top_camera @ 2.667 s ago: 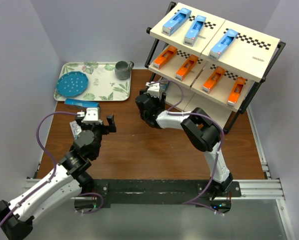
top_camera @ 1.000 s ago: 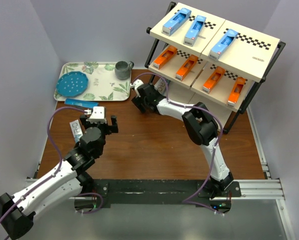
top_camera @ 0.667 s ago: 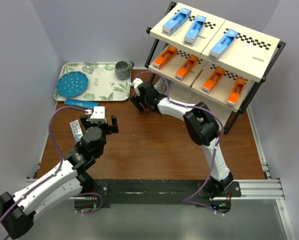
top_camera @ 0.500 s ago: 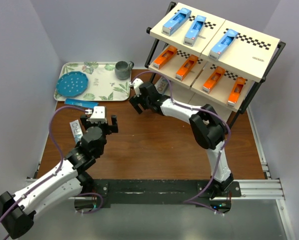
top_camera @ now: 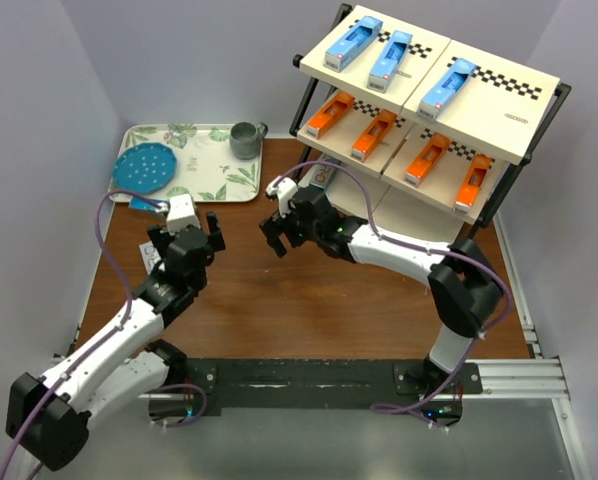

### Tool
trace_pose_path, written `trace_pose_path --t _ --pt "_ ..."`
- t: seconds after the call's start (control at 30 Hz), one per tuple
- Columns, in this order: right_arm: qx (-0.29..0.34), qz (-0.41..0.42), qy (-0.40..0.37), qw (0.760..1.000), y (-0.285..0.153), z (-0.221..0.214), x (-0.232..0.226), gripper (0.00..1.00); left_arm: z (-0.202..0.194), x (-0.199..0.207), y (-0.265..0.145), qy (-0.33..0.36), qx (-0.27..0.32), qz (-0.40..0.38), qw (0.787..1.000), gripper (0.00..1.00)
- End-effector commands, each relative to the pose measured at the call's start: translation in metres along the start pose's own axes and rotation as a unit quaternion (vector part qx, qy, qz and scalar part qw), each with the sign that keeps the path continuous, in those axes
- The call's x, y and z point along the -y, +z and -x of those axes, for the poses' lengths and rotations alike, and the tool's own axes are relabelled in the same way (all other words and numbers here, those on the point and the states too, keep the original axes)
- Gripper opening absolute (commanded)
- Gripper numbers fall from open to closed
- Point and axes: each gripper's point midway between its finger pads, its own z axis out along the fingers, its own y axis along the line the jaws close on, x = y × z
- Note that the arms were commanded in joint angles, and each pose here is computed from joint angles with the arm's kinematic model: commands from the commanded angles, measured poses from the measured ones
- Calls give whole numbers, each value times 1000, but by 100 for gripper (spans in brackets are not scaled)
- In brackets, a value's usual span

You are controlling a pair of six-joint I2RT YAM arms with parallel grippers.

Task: Place and organize the toothpastes onto the shelf

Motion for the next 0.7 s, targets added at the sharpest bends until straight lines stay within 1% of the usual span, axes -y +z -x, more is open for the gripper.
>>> trace_pose_path --t 0.0,0.03,0.07,0.1,0.13,0.17,0.2,0.27,0.3,0.4,0.43,0.5,0.6,0.67 --pt "36 30 37 998 -40 12 -19 97 1 -25 17 -92 -44 61 993 98" --pt "35 33 39 998 -46 8 -20 97 -6 -30 22 -93 -59 73 991 98" --pt "23 35 40 998 -50 -6 -22 97 -10 -34 24 -99 -76 79 989 98" --pt "37 36 40 998 -62 1 -21 97 -14 -50 29 -107 -87 105 985 99" --pt "33 32 39 998 -67 -4 -19 97 -23 -56 32 -106 -105 120 982 99" --pt "26 31 38 998 -72 -15 -19 97 -33 -65 31 -115 -125 140 976 99" --pt "26 31 36 999 -77 -18 -19 97 -40 -78 33 -126 -138 163 969 99" --pt "31 32 33 998 -91 -23 -19 97 -64 -90 31 -139 -176 191 956 100" --pt "33 33 31 998 -95 -24 -19 97 -73 -101 30 -146 -187 210 949 100" --pt "45 45 31 997 -111 -27 -23 97 -102 -116 25 -158 -222 242 931 100" --pt "52 47 32 997 -116 -27 -23 97 -114 -116 23 -158 -238 245 927 100" --pt "57 55 35 996 -121 -27 -26 97 -125 -123 22 -172 -252 255 918 100" --pt "71 67 45 994 -127 -23 -30 97 -144 -122 24 -168 -277 256 911 100" --pt "79 71 46 993 -130 -21 -31 97 -159 -122 24 -165 -307 258 901 100"
